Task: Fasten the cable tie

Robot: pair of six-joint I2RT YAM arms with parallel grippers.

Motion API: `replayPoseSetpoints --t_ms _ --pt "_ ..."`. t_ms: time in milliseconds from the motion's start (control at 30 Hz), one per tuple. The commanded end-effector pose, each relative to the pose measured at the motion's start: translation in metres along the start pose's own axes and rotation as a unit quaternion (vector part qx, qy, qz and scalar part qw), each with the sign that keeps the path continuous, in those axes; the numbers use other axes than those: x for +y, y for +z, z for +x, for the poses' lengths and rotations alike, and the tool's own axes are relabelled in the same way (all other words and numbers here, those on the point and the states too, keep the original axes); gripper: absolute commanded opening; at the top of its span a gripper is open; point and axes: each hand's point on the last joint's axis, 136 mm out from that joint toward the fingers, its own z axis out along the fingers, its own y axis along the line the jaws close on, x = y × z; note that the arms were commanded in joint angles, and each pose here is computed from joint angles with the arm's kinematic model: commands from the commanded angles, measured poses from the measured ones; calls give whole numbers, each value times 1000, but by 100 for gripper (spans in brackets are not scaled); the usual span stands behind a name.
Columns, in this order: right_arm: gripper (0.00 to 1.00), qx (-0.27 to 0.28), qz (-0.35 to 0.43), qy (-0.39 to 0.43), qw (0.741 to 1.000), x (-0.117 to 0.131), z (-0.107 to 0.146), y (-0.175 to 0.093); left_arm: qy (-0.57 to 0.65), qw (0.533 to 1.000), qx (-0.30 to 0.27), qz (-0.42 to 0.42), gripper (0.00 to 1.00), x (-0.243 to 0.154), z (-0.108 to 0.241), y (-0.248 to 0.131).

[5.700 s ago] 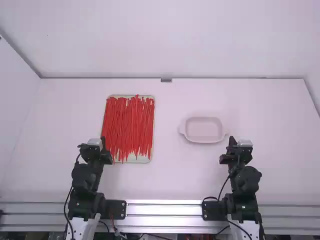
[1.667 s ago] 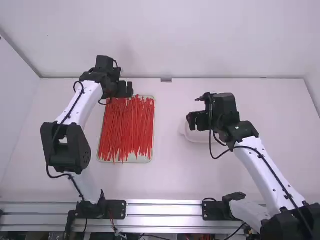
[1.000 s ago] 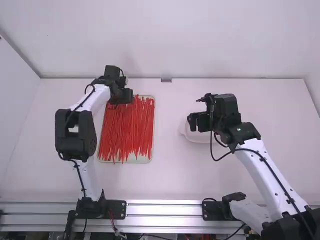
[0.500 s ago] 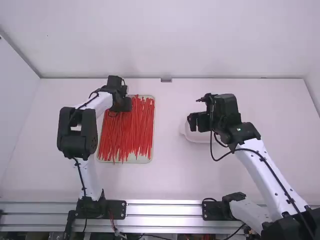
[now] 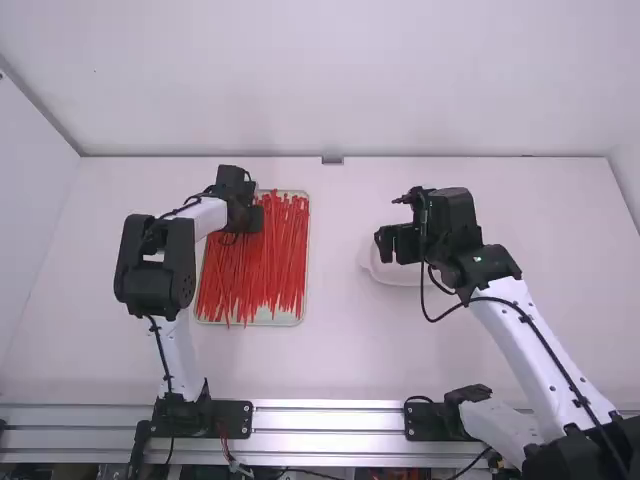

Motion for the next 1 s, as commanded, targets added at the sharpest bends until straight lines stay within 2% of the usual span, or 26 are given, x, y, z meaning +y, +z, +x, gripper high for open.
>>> replayPoseSetpoints --t_ms 0,400,667,967 --pt "98 -2 -3 1 1000 2 1 -3 8 1000 11 -2 23 -2 8 5" --pt "98 -2 -3 1 1000 2 1 -3 9 1000 8 0 18 -3 6 5" --pt "98 -2 -3 1 1000 2 1 -3 -8 1000 -11 -1 22 -3 -3 4" --pt "98 1 -3 1 1000 1 3 -3 -10 1000 -2 -28 24 7 2 4"
